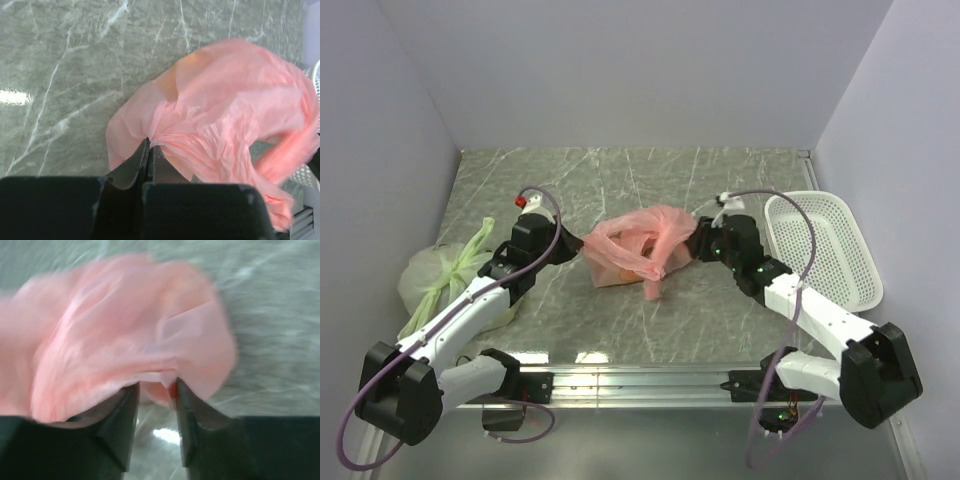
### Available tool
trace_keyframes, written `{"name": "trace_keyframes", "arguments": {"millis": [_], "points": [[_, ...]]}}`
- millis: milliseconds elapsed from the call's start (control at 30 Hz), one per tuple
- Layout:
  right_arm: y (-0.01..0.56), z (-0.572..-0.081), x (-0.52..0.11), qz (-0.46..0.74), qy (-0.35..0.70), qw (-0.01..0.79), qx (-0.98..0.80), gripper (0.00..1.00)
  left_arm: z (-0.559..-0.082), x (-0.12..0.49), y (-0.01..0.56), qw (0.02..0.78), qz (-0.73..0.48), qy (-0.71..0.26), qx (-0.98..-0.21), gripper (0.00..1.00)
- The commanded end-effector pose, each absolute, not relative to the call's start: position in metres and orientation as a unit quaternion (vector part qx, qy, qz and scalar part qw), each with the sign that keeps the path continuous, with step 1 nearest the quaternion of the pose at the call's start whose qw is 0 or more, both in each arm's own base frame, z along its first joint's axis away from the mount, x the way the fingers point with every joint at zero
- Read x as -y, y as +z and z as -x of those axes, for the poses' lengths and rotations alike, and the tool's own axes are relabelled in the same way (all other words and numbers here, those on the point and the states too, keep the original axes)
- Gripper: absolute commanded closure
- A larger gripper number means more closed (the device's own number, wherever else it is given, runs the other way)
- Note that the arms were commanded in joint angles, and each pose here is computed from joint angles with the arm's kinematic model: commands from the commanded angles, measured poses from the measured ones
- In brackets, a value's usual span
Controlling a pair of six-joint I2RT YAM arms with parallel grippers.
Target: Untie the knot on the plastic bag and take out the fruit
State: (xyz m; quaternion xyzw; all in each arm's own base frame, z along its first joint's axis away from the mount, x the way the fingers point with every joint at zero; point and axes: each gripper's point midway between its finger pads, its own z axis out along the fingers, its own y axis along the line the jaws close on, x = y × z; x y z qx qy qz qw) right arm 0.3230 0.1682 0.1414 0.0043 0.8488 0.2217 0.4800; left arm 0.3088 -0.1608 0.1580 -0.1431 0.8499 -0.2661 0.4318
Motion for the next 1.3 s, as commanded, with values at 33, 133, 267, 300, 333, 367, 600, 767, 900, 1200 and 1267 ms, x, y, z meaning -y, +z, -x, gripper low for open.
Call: {"name": "trace_keyframes", "arguments": {"millis": [33, 133, 267, 300, 333, 367, 600, 767, 900, 1200, 1267], "points": [[0.191, -0.294, -0.205, 0.136, 0.196, 0.514, -0.824, 0.41, -0.300, 0.166, 0.174, 0.436, 0.104, -0.278, -0.850, 0.99], [0.206, -0.288, -0.213, 0.169, 0.178, 0.516, -0.821, 0.37, -0.295, 0.161, 0.180, 0.440, 0.094, -0.268, -0.852, 1.00], [0.232, -0.288, -0.228, 0.227, 0.150, 0.528, -0.804, 0.37, -0.290, 0.156, 0.185, 0.444, 0.090, -0.260, -0.853, 0.99], [0.232, -0.288, -0.229, 0.235, 0.140, 0.525, -0.806, 0.37, -0.289, 0.155, 0.187, 0.444, 0.089, -0.259, -0.853, 1.00], [0.228, -0.290, -0.232, 0.243, 0.127, 0.519, -0.810, 0.37, -0.288, 0.154, 0.188, 0.445, 0.085, -0.255, -0.854, 1.00], [0.234, -0.289, -0.235, 0.249, 0.120, 0.518, -0.809, 0.37, -0.286, 0.152, 0.189, 0.443, 0.085, -0.251, -0.857, 1.00], [0.248, -0.285, -0.228, 0.299, 0.055, 0.514, -0.802, 0.37, -0.280, 0.130, 0.198, 0.467, 0.086, -0.206, -0.856, 0.99], [0.255, -0.265, -0.258, 0.359, 0.127, 0.511, -0.770, 0.36, -0.279, 0.130, 0.204, 0.477, 0.065, -0.204, -0.852, 1.00], [0.238, -0.259, -0.280, 0.396, 0.143, 0.482, -0.768, 0.36, -0.276, 0.134, 0.206, 0.482, 0.058, -0.218, -0.846, 0.99], [0.193, -0.278, -0.272, 0.357, 0.067, 0.470, -0.804, 0.36, -0.276, 0.131, 0.201, 0.484, 0.067, -0.214, -0.846, 0.99], [0.177, -0.286, -0.259, 0.337, 0.036, 0.465, -0.818, 0.41, -0.277, 0.128, 0.203, 0.489, 0.075, -0.209, -0.843, 0.99]]}}
